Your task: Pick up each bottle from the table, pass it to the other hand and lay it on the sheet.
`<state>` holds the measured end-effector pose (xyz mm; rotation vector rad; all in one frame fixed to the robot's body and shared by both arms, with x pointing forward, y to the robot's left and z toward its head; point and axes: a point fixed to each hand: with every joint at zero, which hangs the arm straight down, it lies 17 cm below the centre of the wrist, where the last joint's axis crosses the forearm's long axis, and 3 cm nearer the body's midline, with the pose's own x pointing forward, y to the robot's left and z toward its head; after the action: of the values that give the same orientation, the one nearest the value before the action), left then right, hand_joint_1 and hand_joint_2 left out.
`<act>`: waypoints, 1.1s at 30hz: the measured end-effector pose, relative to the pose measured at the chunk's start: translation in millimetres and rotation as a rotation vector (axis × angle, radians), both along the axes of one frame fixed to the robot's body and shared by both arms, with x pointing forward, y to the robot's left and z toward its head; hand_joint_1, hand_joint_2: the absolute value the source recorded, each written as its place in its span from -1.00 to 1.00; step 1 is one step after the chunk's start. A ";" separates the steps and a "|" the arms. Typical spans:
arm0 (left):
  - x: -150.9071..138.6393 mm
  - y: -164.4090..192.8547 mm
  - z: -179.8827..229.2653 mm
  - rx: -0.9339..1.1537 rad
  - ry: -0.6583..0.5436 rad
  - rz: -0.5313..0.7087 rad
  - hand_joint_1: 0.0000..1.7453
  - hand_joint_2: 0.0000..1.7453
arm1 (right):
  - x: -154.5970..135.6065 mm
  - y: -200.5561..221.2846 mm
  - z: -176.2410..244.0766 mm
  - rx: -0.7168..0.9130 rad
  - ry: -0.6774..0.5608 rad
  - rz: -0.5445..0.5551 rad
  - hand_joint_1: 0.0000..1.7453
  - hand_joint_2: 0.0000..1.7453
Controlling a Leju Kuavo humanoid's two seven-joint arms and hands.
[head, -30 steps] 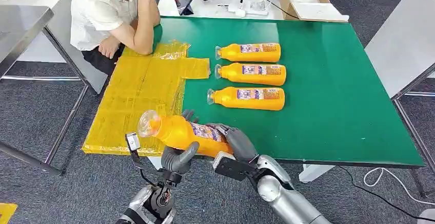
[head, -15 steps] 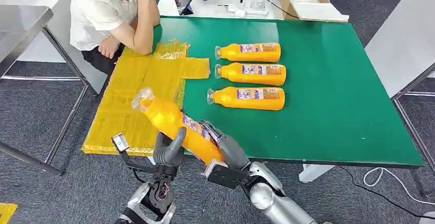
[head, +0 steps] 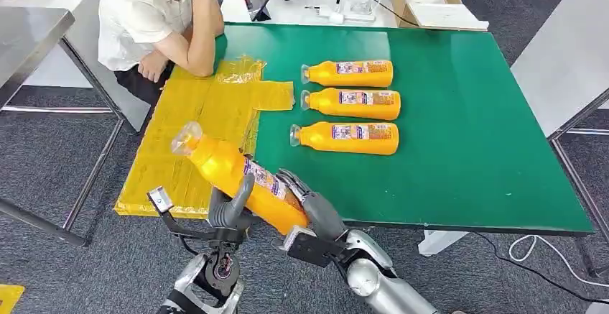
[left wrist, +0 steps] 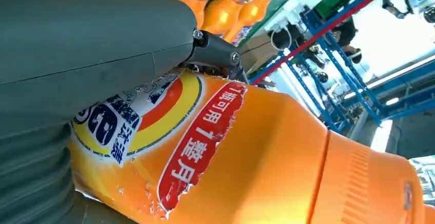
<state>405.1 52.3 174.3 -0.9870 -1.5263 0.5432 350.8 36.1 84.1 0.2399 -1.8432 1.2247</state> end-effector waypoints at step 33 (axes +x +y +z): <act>57.9 103.1 14.6 1.822 -0.512 0.899 1.00 1.00 | 2.3 -44.4 132.4 0.363 -0.544 -0.407 -1.00 -1.00</act>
<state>463.0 155.4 188.9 1.0737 -1.9932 -0.6347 353.1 -8.3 216.5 -0.2947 -2.4297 0.7017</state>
